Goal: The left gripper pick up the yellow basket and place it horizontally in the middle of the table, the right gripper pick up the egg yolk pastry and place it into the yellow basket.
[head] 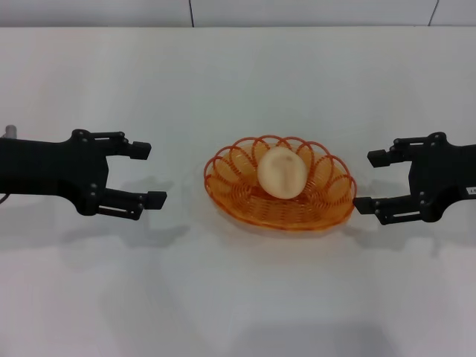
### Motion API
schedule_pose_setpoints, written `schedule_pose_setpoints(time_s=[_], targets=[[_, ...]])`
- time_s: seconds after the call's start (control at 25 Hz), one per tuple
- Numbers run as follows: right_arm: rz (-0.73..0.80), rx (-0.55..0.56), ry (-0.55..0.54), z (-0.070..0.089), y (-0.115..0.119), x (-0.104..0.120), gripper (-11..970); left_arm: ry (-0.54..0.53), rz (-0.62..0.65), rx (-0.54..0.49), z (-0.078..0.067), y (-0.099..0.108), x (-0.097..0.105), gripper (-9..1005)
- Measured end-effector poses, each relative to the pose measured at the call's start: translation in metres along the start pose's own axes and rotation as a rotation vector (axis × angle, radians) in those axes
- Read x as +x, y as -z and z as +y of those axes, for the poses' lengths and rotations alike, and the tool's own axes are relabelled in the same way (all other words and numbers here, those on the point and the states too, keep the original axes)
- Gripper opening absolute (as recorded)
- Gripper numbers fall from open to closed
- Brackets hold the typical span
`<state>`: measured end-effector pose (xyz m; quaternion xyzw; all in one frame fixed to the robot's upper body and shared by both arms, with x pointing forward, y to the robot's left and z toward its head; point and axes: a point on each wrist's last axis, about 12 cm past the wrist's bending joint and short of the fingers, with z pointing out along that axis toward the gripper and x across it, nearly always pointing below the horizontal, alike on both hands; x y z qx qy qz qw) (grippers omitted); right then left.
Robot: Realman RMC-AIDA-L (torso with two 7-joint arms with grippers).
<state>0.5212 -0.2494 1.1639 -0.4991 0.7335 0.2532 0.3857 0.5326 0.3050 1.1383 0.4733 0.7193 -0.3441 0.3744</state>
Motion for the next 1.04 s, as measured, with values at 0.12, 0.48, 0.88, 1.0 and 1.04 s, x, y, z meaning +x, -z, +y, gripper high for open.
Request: schedule_pose_setpoints(time_s=[0.12,0.48,0.88,1.0,1.04], targets=[[0.001,-0.002,0.0,0.0003,-0.0003,0.0001,752,-0.005,0.002,-0.001,-0.0005,0.0008,0.0014,879],[0.014,-0.014,0.016,0.0024,-0.0048,-0.0013,752,-0.01,0.001,0.004,-0.0024,0.0026,0.0048,880],[0.016,-0.022,0.018,0.0032,-0.0054,-0.0031,752,-0.018,0.001,0.005,-0.0015,0.0024,0.0025,880],[0.017,-0.028,0.021,0.0041,-0.0051,-0.0039,752,-0.018,0.001,0.006,-0.0013,0.0022,0.0019,880],[0.017,-0.031,0.022,0.0045,-0.005,-0.0041,752,-0.017,0.001,0.006,-0.0012,0.0021,0.0017,880]])
